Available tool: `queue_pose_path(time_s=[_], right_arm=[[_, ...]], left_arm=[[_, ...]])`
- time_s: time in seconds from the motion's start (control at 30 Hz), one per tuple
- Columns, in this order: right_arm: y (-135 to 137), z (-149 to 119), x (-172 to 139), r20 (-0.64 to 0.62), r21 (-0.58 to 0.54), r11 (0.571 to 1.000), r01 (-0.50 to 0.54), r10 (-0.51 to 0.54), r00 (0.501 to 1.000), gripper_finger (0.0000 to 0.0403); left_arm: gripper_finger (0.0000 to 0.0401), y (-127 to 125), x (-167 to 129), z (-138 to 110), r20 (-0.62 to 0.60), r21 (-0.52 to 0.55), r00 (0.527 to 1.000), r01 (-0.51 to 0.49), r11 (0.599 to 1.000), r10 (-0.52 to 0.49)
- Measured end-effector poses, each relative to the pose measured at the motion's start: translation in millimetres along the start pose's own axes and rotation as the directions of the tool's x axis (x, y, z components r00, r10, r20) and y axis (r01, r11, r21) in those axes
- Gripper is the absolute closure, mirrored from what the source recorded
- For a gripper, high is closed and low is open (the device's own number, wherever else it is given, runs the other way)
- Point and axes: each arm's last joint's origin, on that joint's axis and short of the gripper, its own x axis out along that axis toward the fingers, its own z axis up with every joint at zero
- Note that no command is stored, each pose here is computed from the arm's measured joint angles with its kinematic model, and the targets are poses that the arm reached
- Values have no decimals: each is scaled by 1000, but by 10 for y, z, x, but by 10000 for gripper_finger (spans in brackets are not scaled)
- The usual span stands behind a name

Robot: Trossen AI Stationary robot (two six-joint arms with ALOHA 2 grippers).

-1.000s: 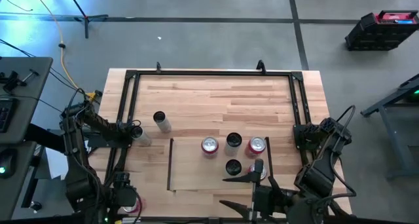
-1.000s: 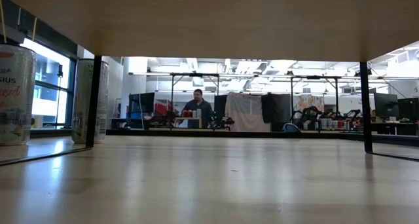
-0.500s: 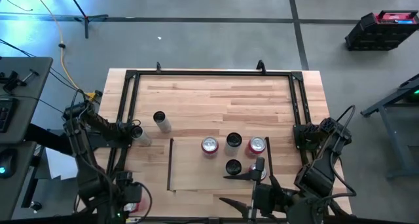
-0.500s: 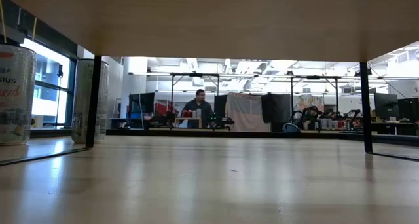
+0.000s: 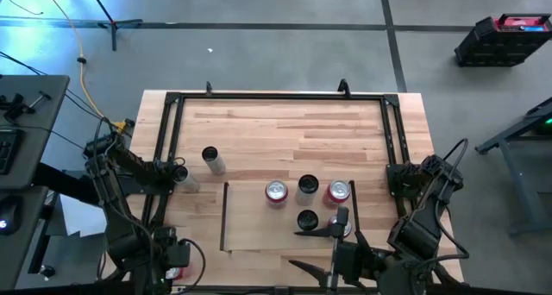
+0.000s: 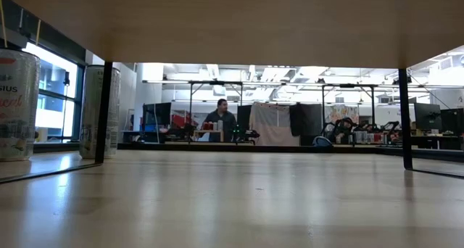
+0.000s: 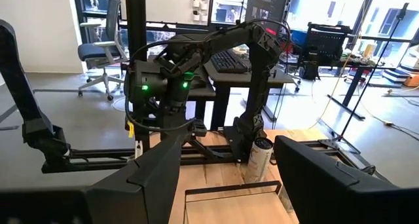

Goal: Place canned beverage on shelf
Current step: Put the red soda can on the shelf

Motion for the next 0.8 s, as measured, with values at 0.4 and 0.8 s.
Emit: queue_pose_path(time_s=[0.4,0.8], right_arm=[[6,-10,-1,-9,-9,1000,-22,22,1000,172],[6,-33,-2,-25,-6,999,-31,31,999,172]], left_arm=[[61,79,-4,33,25,33,997,-78,996,78],[61,86,-5,119,81,30,994,-75,997,72]])
